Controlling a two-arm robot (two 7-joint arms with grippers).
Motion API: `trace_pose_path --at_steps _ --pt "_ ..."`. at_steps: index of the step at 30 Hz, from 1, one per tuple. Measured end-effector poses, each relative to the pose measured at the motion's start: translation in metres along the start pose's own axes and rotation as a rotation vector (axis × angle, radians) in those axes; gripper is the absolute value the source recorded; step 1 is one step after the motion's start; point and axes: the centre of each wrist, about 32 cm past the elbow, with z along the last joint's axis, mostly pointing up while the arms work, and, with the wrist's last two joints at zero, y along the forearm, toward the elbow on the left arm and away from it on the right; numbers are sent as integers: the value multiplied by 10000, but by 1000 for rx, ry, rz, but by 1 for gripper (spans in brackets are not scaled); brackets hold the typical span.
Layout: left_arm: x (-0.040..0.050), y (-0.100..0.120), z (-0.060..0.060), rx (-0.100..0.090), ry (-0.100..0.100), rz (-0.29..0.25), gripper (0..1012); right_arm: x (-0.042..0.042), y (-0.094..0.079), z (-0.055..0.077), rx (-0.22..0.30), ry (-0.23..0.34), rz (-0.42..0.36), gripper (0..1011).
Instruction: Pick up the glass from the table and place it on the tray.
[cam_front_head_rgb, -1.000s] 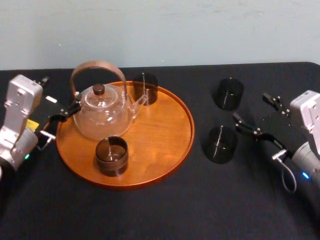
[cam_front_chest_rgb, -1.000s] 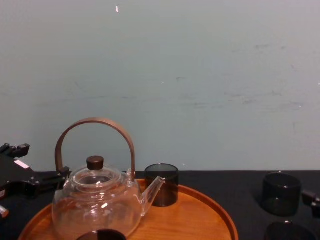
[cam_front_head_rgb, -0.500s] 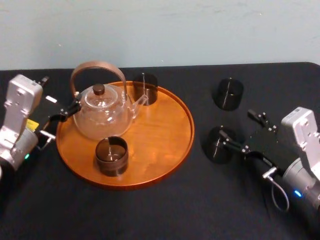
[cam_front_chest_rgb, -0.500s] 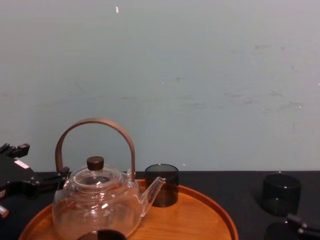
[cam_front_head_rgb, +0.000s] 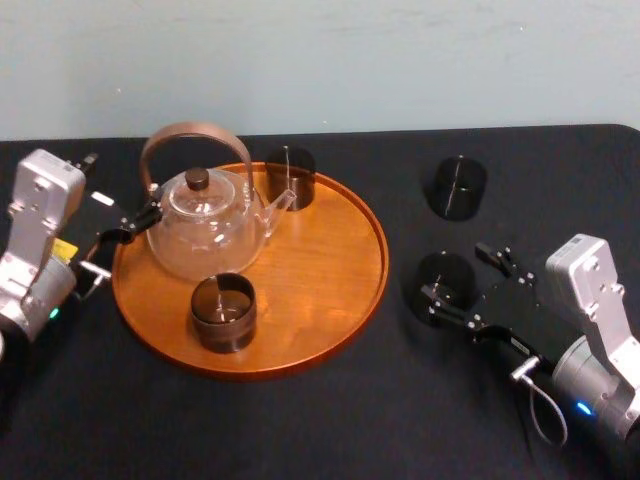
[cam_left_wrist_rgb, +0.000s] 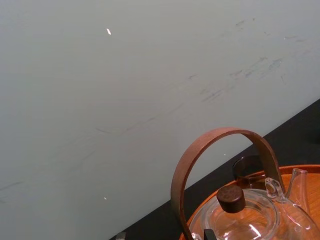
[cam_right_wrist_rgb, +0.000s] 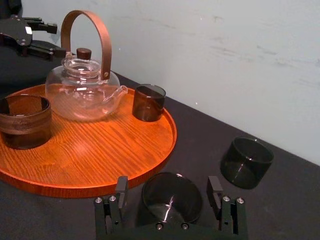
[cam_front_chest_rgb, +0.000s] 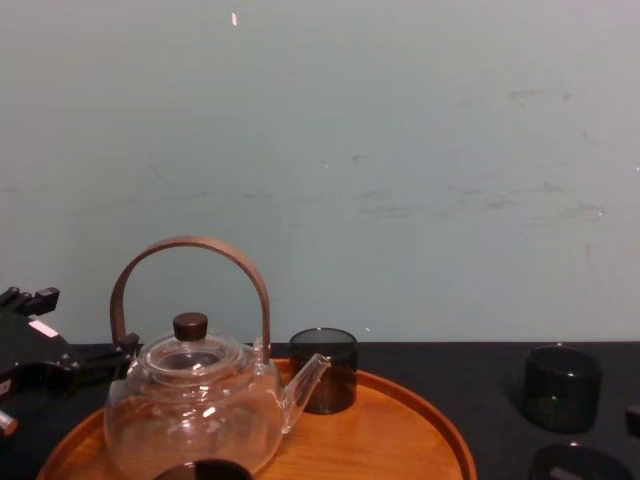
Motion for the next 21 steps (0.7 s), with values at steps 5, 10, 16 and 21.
trace_pose_path --at_steps 5,10,16,21 --pt "0 0 0 0 0 0 1010 -9 -5 -27 -16 11 -6 1002" --pt "0 0 0 0 0 0 1010 -18 -4 -47 -27 20 -2 1002" --pt "0 0 0 0 0 0 1010 -21 3 -67 -34 26 -3 1002" --pt "0 0 0 0 0 0 1010 -24 0 -77 -38 31 -2 1002"
